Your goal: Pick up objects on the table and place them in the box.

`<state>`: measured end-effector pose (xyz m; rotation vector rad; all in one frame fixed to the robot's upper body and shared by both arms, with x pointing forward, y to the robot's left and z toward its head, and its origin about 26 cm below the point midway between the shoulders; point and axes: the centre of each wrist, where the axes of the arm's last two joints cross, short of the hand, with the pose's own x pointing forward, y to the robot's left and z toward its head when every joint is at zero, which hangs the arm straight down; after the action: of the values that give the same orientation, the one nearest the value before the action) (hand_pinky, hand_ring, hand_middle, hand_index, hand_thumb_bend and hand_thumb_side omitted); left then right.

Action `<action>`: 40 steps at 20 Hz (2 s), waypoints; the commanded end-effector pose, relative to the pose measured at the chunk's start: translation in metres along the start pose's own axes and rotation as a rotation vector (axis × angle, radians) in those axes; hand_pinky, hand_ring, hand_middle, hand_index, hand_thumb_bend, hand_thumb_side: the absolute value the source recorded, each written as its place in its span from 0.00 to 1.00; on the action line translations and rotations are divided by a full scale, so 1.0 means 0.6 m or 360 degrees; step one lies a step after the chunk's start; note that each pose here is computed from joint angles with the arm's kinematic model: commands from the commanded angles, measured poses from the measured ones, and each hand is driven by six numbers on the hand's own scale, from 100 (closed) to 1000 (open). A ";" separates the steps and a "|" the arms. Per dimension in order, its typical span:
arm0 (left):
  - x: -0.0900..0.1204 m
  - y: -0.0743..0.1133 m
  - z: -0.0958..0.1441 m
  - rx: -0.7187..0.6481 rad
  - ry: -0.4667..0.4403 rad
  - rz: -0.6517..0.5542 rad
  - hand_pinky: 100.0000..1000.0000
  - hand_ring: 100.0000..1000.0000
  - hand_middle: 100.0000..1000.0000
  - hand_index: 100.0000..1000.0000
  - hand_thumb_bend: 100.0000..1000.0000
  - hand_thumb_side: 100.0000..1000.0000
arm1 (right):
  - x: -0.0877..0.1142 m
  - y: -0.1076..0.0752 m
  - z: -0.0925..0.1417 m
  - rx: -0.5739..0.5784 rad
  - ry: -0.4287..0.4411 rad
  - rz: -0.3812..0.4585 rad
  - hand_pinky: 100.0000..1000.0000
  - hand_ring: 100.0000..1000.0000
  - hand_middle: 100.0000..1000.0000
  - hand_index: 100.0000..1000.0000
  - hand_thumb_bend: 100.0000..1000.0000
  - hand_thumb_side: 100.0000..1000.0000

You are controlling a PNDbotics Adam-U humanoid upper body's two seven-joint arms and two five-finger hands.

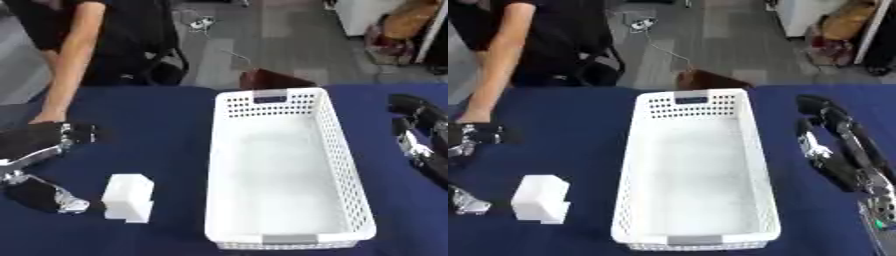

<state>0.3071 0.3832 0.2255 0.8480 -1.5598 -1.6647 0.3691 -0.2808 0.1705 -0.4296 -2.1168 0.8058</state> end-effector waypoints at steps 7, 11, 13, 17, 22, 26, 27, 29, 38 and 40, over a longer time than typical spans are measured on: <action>-0.001 0.030 0.002 -0.0027 -0.0020 -0.0073 0.74 0.79 0.81 0.89 0.76 0.54 | 0.008 -0.017 -0.005 0.0000 -0.0035 0.0046 0.78 0.83 0.88 0.88 0.00 0.69; -0.002 0.036 -0.001 -0.0036 -0.0032 -0.0074 0.73 0.78 0.81 0.89 0.76 0.55 | 0.008 -0.017 -0.005 0.0001 -0.0035 0.0046 0.78 0.83 0.88 0.88 0.00 0.69; -0.002 0.037 -0.004 -0.0035 -0.0042 -0.0066 0.73 0.78 0.81 0.89 0.77 0.55 | 0.008 -0.017 -0.005 0.0002 -0.0035 0.0045 0.78 0.83 0.88 0.88 0.00 0.69; -0.004 0.036 -0.012 -0.0039 -0.0055 -0.0037 0.71 0.77 0.80 0.89 0.78 0.55 | 0.008 -0.017 -0.005 0.0001 -0.0036 0.0043 0.78 0.83 0.88 0.88 0.00 0.69; -0.013 0.029 -0.025 -0.0078 -0.0057 0.0011 0.70 0.77 0.80 0.89 0.80 0.56 | 0.009 -0.016 -0.006 -0.0001 -0.0042 0.0038 0.78 0.83 0.88 0.88 0.00 0.69; -0.024 0.021 -0.041 -0.0142 -0.0068 0.0052 0.69 0.76 0.80 0.89 0.81 0.57 | 0.009 -0.015 -0.007 0.0002 -0.0045 0.0033 0.78 0.83 0.88 0.88 0.00 0.69; -0.025 0.018 -0.045 -0.0153 -0.0073 0.0063 0.68 0.76 0.80 0.89 0.82 0.57 | 0.010 -0.014 -0.007 0.0003 -0.0047 0.0032 0.78 0.83 0.88 0.88 0.00 0.69; -0.028 0.011 -0.052 -0.0174 -0.0081 0.0085 0.67 0.76 0.80 0.89 0.82 0.58 | 0.010 -0.014 -0.008 0.0004 -0.0048 0.0031 0.78 0.83 0.88 0.88 0.00 0.69; -0.036 -0.024 -0.074 -0.0253 -0.0095 0.0192 0.64 0.74 0.78 0.88 0.85 0.60 | 0.012 -0.015 -0.010 0.0000 -0.0056 0.0027 0.78 0.83 0.88 0.88 0.00 0.69; -0.037 -0.030 -0.076 -0.0282 -0.0107 0.0214 0.64 0.74 0.78 0.88 0.85 0.60 | 0.012 -0.015 -0.010 0.0001 -0.0056 0.0028 0.78 0.83 0.88 0.88 0.00 0.69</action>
<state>0.3553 0.3754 0.1948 0.5735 -1.4524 -1.7074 0.3690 -0.2811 0.1711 -0.4256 -2.1168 0.8151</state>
